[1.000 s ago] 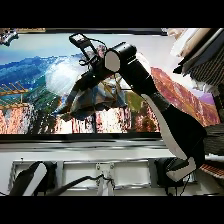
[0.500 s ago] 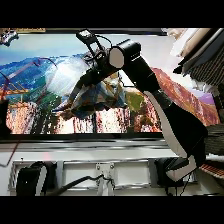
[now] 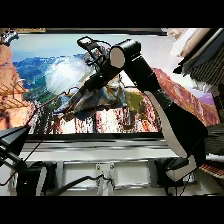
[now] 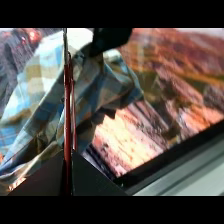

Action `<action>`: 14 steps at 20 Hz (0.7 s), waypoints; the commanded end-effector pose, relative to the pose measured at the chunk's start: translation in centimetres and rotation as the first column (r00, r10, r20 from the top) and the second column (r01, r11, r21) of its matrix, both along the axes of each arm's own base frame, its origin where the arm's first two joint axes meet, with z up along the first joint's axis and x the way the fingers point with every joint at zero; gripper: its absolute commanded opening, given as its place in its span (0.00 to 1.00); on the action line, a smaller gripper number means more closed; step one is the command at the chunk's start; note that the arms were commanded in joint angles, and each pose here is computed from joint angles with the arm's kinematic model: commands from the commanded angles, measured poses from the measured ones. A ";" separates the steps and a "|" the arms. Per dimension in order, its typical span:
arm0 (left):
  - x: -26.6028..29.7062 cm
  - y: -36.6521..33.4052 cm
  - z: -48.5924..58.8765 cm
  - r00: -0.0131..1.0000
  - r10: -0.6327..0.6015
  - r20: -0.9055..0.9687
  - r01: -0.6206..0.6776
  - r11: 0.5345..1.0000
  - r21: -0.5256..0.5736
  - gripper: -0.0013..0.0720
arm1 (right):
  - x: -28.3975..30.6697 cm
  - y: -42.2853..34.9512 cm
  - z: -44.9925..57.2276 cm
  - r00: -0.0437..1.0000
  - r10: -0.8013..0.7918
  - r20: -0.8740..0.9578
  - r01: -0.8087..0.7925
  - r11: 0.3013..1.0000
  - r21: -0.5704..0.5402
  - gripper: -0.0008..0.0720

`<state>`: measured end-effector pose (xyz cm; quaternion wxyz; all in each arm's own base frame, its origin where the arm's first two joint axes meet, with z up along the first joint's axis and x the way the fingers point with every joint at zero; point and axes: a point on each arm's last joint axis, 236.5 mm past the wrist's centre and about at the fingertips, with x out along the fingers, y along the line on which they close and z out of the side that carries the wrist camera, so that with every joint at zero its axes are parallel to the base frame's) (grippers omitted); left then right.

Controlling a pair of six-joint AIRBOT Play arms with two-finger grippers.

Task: Fold the clothes and pants, and hang the long-sleeved shirts on hangers.

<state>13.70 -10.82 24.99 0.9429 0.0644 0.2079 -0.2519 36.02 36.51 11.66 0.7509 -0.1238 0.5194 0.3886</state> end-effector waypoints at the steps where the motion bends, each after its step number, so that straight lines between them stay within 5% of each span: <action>1: -0.2 -0.3 -0.6 0.998 -0.058 0.008 0.057 0.996 0.072 0.04 | -0.8 -0.2 0.0 1.000 0.018 -0.025 -0.018 1.000 -0.008 0.05; 7: 2.9 -2.1 -0.6 0.985 -0.172 -0.015 0.173 0.983 0.065 0.04 | -2.2 -0.1 2.7 0.999 0.054 -0.004 -0.054 0.998 0.044 0.05; 14: 9.8 -5.0 -2.4 0.950 -0.293 -0.109 0.281 0.953 -0.110 0.04 | -2.8 -0.6 5.1 0.997 0.062 0.040 -0.065 0.996 0.067 0.05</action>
